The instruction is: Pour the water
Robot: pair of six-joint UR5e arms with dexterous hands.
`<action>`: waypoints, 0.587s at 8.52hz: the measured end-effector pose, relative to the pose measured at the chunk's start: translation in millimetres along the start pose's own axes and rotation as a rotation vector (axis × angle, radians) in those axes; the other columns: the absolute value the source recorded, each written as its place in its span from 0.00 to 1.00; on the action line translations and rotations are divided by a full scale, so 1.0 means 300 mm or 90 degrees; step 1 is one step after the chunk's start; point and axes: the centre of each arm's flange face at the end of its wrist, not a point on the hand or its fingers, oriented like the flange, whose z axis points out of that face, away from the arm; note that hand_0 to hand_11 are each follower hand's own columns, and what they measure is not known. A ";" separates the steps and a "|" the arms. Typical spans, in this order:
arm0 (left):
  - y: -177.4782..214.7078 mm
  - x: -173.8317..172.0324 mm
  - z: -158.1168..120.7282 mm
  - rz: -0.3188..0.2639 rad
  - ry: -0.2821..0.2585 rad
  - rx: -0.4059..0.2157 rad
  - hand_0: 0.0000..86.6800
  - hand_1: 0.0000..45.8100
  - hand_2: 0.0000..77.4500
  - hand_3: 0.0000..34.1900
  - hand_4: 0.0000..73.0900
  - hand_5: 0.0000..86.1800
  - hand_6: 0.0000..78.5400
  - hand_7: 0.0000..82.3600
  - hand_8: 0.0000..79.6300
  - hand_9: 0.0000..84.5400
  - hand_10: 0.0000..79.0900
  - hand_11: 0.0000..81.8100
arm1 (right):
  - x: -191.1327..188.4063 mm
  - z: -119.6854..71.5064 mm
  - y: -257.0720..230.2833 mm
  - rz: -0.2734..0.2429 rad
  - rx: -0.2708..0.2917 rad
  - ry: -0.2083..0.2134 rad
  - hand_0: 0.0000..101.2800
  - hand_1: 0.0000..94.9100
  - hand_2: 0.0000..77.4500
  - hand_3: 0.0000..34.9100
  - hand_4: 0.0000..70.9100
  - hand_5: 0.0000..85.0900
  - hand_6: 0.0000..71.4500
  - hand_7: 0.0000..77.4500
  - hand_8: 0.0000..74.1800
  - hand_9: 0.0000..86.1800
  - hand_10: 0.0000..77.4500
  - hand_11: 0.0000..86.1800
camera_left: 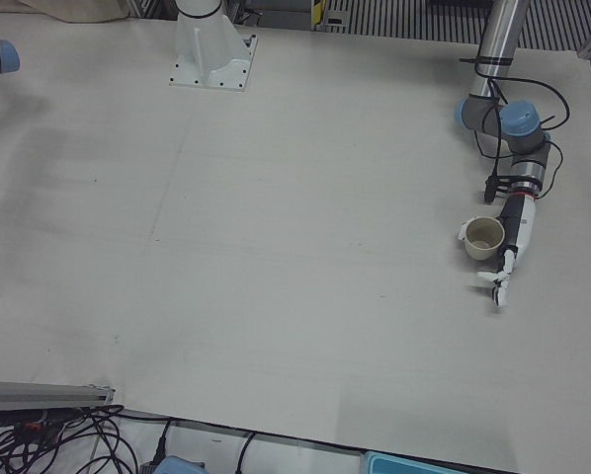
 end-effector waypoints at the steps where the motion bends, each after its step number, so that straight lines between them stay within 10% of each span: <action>1: -0.001 0.000 -0.001 0.000 0.000 0.000 0.60 0.37 0.57 0.13 0.01 0.39 0.00 0.01 0.00 0.02 0.03 0.07 | 0.002 0.000 0.001 0.000 0.000 0.001 0.53 0.24 0.21 0.00 0.14 0.34 0.09 0.09 0.01 0.01 0.01 0.04; 5: -0.024 0.006 -0.023 -0.001 -0.001 0.005 0.55 0.24 0.42 0.27 0.01 0.00 0.00 0.01 0.01 0.02 0.05 0.06 | 0.005 -0.002 0.001 0.000 0.000 0.002 0.53 0.24 0.21 0.00 0.14 0.34 0.09 0.09 0.01 0.01 0.01 0.04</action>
